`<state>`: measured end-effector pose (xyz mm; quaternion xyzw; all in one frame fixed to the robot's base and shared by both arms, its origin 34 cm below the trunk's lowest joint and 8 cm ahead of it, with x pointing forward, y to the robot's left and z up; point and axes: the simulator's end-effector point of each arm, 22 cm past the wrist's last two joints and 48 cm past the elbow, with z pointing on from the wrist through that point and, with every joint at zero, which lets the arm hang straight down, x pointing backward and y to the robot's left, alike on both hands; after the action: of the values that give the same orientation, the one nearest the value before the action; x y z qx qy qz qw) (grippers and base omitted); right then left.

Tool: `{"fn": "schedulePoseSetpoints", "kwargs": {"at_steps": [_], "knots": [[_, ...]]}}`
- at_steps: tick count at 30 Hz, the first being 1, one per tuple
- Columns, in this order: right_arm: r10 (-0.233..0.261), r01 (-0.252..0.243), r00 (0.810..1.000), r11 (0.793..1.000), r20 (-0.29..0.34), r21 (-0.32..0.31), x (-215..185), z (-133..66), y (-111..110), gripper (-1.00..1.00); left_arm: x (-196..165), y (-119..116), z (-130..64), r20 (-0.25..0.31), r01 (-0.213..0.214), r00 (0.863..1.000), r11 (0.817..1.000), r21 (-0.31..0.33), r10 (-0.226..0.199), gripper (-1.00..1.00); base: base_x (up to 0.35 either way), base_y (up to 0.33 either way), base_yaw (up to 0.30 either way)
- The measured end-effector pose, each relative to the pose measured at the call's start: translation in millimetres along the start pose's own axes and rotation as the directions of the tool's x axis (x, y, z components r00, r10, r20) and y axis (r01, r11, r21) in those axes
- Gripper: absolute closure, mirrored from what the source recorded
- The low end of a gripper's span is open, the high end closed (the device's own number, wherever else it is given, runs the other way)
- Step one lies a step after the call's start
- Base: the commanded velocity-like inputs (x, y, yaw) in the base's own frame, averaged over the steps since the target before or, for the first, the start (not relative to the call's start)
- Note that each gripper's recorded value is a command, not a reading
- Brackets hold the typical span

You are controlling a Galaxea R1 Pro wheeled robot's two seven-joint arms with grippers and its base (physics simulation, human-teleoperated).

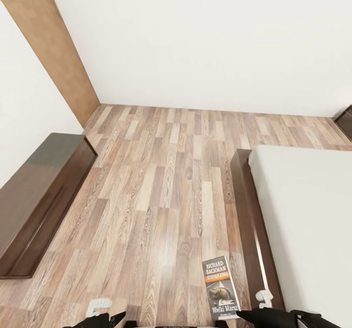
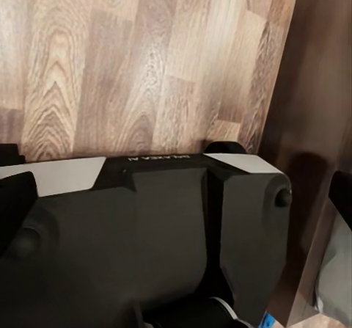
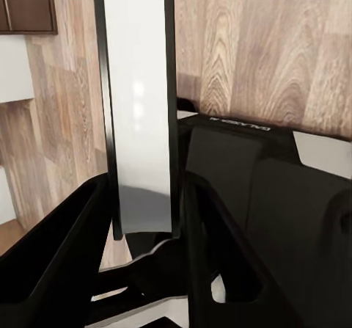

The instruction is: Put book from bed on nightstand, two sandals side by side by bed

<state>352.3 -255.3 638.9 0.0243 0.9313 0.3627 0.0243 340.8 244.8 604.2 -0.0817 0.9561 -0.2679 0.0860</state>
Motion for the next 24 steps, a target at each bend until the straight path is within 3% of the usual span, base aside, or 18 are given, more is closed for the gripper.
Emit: {"fn": "schedulePoseSetpoints", "kwargs": {"at_steps": [24], "knots": [[-0.023,0.022,0.999,1.000,0.030,0.005,-13.7,-10.3,2.8,1.00,-16.3,-6.0,-5.0,0.034,-0.018,0.999,1.000,0.006,0.018,-1.00,0.000,0.000,0.000]]}}
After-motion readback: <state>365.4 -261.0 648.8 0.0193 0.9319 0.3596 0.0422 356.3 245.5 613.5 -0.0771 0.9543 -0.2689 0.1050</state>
